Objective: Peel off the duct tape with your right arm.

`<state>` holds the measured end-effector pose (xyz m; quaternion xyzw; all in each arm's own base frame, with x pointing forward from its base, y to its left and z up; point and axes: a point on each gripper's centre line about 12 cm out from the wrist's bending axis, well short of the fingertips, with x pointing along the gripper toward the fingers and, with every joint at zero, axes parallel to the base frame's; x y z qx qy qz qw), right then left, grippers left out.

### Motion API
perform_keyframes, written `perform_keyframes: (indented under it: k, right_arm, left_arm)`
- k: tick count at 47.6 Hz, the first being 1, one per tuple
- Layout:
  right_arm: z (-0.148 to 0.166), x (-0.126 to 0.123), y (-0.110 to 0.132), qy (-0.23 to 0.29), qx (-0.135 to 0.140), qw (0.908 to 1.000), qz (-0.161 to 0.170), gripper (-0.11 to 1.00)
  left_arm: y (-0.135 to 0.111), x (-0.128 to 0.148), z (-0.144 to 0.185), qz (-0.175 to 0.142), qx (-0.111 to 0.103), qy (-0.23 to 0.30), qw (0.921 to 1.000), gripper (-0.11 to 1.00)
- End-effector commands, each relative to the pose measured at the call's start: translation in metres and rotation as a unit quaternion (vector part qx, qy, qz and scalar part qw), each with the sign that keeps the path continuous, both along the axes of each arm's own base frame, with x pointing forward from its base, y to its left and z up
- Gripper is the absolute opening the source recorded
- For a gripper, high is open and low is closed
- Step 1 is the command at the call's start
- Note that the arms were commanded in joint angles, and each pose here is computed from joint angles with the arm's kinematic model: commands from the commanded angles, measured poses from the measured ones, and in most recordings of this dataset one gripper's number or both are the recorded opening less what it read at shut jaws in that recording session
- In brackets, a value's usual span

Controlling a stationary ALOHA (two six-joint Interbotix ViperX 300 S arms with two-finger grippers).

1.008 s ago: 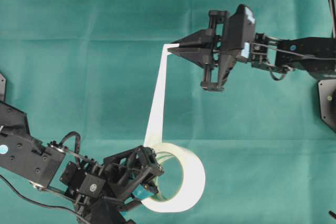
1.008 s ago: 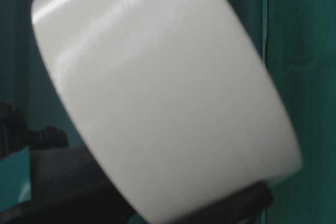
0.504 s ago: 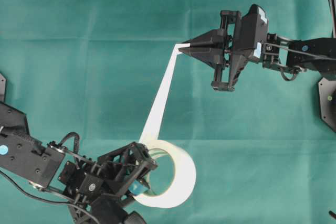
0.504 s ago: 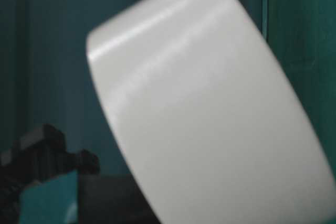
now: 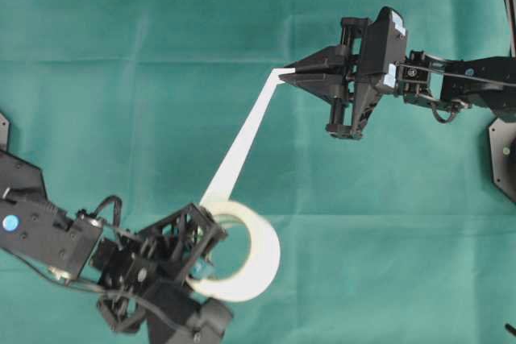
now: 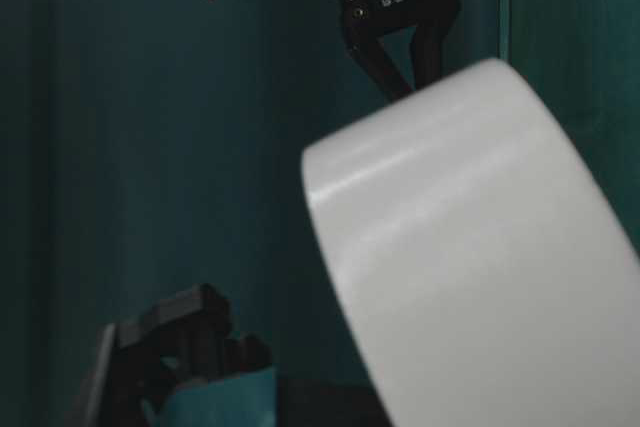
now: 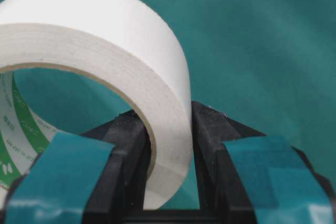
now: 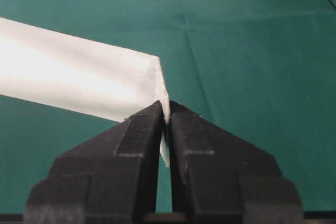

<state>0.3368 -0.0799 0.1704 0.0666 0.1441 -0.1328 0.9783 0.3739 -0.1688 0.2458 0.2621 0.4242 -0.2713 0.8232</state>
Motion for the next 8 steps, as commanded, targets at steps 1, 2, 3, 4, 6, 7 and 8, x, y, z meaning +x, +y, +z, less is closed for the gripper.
perform_keyframes:
  k: [1,2,3,4,6,7,8]
  right_arm:
    - [0.008,-0.004,-0.015,-0.01,0.0,0.9997,-0.024,-0.09]
    - [0.008,-0.003,-0.015,-0.01,0.0,0.9997,-0.023,-0.09]
    - [0.008,-0.003,-0.014,-0.01,0.0,0.9997,-0.023,-0.09]
    - [0.007,-0.004,-0.013,-0.009,0.0,0.9997,-0.021,-0.09]
    - [0.008,-0.004,-0.013,-0.009,-0.001,0.9997,-0.021,-0.09]
    - [0.008,-0.004,-0.013,-0.009,-0.001,0.9997,-0.021,-0.09]
    - [0.008,-0.004,-0.013,-0.009,-0.001,0.9997,-0.021,-0.09]
  left_arm:
    - [0.001,-0.005,0.02,0.009,-0.02,-0.02,0.9995,0.2]
    - [0.003,-0.005,0.019,0.012,-0.02,-0.019,0.9996,0.2]
    - [0.005,-0.004,0.018,0.015,-0.02,-0.017,0.9995,0.2]
    - [0.007,-0.004,0.017,0.018,-0.02,-0.016,0.9995,0.2]
    - [0.012,-0.004,0.014,0.025,-0.018,-0.011,0.9995,0.2]
    - [0.014,-0.003,0.013,0.028,-0.018,-0.01,0.9994,0.2]
    - [0.017,-0.003,0.011,0.031,-0.017,-0.008,0.9993,0.2]
